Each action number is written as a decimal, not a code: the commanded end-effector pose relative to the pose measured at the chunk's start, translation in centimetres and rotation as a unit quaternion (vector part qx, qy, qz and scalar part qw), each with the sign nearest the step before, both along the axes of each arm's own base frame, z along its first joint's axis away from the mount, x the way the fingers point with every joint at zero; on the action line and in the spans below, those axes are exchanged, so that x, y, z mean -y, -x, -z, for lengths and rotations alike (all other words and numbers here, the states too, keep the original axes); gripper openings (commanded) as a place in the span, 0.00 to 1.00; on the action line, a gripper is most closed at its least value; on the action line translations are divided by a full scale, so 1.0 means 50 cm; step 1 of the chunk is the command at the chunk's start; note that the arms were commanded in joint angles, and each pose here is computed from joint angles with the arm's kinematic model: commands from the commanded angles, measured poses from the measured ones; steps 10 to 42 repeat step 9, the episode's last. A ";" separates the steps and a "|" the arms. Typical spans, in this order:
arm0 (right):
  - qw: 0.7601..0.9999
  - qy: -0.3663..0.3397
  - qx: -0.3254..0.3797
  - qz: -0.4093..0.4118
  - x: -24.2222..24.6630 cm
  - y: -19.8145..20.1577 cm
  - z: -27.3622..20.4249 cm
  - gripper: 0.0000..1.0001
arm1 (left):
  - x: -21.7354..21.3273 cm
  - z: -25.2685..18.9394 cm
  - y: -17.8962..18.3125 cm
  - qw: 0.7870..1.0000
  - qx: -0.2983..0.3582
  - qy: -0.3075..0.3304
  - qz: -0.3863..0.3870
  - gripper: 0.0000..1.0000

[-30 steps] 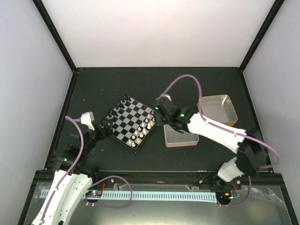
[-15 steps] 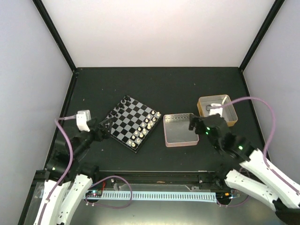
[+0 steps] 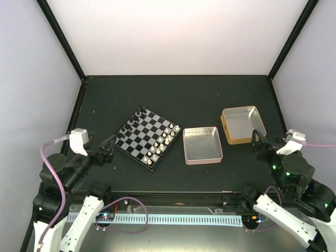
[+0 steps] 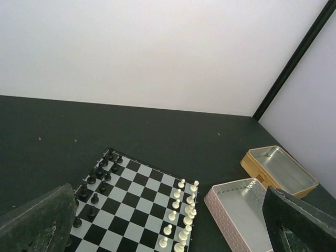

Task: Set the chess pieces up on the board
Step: Reset both arms

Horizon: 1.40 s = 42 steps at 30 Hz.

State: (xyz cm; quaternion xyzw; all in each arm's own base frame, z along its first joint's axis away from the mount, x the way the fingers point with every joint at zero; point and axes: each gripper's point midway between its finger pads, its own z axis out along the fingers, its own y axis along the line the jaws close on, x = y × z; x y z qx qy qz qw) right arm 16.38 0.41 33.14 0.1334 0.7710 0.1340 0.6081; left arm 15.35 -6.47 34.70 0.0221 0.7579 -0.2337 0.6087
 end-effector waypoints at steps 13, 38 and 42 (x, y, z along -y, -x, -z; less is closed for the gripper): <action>0.999 -0.009 0.003 0.033 0.029 0.007 -0.005 1.00 | -0.023 -0.019 0.038 1.000 0.020 -0.009 -0.017 0.99; 0.999 -0.009 0.003 0.033 0.029 0.007 -0.005 1.00 | -0.023 -0.019 0.038 1.000 0.020 -0.009 -0.017 0.99; 0.999 -0.009 0.003 0.033 0.029 0.007 -0.005 1.00 | -0.023 -0.019 0.038 1.000 0.020 -0.009 -0.017 0.99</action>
